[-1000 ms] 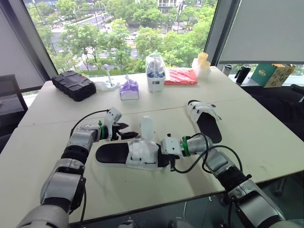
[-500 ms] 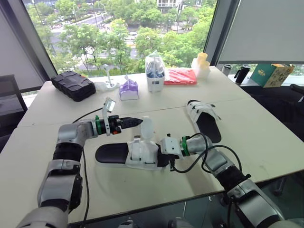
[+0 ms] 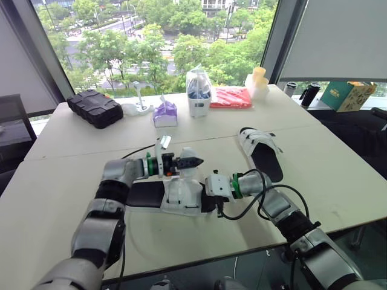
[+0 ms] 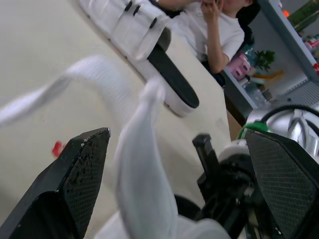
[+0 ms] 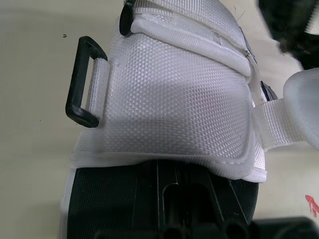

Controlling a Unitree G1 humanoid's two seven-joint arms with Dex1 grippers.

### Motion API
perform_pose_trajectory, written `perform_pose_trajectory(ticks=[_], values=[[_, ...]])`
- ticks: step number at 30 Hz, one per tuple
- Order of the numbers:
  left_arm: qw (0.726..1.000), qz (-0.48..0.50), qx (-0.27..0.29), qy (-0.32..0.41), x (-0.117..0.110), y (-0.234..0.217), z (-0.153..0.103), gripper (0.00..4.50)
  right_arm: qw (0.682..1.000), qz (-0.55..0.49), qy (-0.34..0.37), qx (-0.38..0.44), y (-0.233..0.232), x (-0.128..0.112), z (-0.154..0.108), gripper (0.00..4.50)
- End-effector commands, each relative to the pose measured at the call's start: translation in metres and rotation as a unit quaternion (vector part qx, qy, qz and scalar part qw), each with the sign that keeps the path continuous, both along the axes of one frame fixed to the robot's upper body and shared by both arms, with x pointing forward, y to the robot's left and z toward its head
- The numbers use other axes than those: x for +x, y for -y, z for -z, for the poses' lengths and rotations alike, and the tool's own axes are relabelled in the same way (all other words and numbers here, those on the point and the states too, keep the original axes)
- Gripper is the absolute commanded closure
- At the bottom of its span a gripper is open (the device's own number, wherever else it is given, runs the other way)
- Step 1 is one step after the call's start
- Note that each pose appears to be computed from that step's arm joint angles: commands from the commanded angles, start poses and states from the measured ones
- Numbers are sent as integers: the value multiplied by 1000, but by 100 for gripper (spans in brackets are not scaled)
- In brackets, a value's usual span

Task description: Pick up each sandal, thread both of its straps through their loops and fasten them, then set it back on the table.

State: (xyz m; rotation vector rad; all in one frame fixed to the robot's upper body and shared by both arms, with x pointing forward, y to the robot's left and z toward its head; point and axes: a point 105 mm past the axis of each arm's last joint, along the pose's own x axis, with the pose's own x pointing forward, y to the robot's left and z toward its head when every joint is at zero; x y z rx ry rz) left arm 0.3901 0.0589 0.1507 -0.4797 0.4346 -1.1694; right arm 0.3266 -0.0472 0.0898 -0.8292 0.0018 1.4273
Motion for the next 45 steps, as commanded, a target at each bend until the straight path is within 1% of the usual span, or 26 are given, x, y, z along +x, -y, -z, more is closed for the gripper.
perform_pose_trajectory(ticks=[1, 4, 10, 22, 25, 28, 29, 32, 33, 35, 38, 40, 41, 43, 45], values=[[999, -17, -28, 24, 12, 3, -21, 4, 999, 18, -13, -25, 8, 1, 13, 450], [997, -36, -61, 12, 20, 6, -30, 4, 999, 20, -13, -24, 8, 1, 13, 450], [995, -59, -85, 13, 30, 10, -40, 4, 999, 20, -14, -22, 6, 0, 13, 450], [993, -67, -92, 32, 34, 6, -55, 4, 999, 18, -13, -23, 5, 0, 13, 450], [993, -63, -93, 36, 33, 4, -58, 81, 1000, 17, -13, -23, 5, 0, 13, 450], [993, -52, -98, 40, 30, 3, -62, 221, 1000, 17, -13, -23, 5, 0, 13, 450], [993, -40, -99, 45, 27, 3, -64, 256, 999, 17, -14, -23, 5, 0, 13, 450], [993, -18, -106, 56, 18, 4, -72, 416, 999, 16, -15, -23, 5, 0, 14, 450], [992, -10, -109, 61, 15, 3, -75, 449, 999, 15, -15, -24, 5, 0, 14, 450], [991, 13, -105, 81, 4, 3, -81, 449, 999, 13, -16, -25, 5, 0, 14, 450], [984, 88, -82, 135, -29, 5, -83, 449, 999, 9, -16, -26, 3, 0, 14, 450], [970, 147, -31, 192, -57, 7, -75, 449, 999, 6, -18, -26, 2, -1, 14, 450], [963, 168, -15, 209, -67, 8, -71, 449, 999, 5, -18, -26, 2, -1, 15, 450], [942, 210, 33, 260, -89, 8, -60, 449, 999, 1, -21, -28, 2, -3, 16, 450], [921, 237, 62, 302, -103, 8, -54, 449, 999, -2, -25, -29, 2, -5, 17, 450]])
